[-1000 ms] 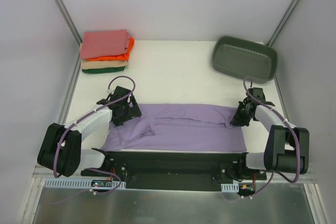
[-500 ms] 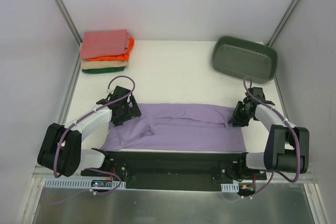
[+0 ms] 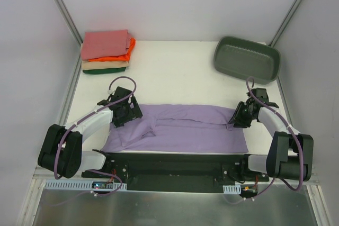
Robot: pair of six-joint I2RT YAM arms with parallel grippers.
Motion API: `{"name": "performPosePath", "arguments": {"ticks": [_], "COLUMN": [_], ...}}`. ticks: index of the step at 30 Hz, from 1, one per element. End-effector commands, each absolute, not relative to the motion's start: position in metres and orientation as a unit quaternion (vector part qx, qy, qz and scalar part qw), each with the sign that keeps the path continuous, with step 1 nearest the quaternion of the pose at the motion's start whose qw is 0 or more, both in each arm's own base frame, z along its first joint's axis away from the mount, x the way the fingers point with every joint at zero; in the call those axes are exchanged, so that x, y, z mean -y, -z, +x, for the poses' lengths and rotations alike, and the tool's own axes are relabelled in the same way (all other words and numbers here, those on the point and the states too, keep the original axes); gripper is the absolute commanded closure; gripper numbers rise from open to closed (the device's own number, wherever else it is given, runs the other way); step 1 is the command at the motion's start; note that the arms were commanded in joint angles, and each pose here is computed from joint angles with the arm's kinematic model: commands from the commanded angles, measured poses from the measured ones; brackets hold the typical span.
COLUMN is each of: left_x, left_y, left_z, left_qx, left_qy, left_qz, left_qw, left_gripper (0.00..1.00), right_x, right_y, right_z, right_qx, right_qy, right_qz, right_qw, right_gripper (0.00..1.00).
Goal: Fold and stack the t-shirts
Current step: Fold the other side of the tshirt into a rectangle
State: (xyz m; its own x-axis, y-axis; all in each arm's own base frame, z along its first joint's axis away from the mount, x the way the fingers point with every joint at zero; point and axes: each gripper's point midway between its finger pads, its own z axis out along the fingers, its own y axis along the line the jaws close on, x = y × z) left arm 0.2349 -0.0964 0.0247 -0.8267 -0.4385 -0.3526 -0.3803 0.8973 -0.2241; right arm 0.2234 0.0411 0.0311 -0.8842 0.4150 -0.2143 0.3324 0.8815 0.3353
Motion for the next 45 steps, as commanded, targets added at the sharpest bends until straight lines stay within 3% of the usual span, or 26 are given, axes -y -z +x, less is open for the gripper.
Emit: {"name": "performPosePath", "arguments": {"ticks": [1,32,45], "left_x": [0.082,0.082,0.083], "left_y": [-0.01,-0.009,-0.007], "left_z": [0.222,0.221,0.221], "left_qx": [-0.959,-0.961,-0.962], "left_qy": [0.039,0.038,0.037], "left_qz": [-0.216,-0.213,-0.212], "left_qw": [0.179,0.175,0.17], "left_gripper": [0.01,0.01,0.01], "right_x": [-0.047,-0.049,-0.022], "right_y": [-0.036,-0.061,-0.034], "right_z": [0.222,0.236,0.215], "right_qx": [-0.961,-0.962,-0.973], "right_qy": [-0.157,-0.158,-0.074], "right_qz": [0.181,0.146,0.183], "right_qw": [0.138,0.166,0.121], "right_gripper": [0.66,0.66,0.66]}}
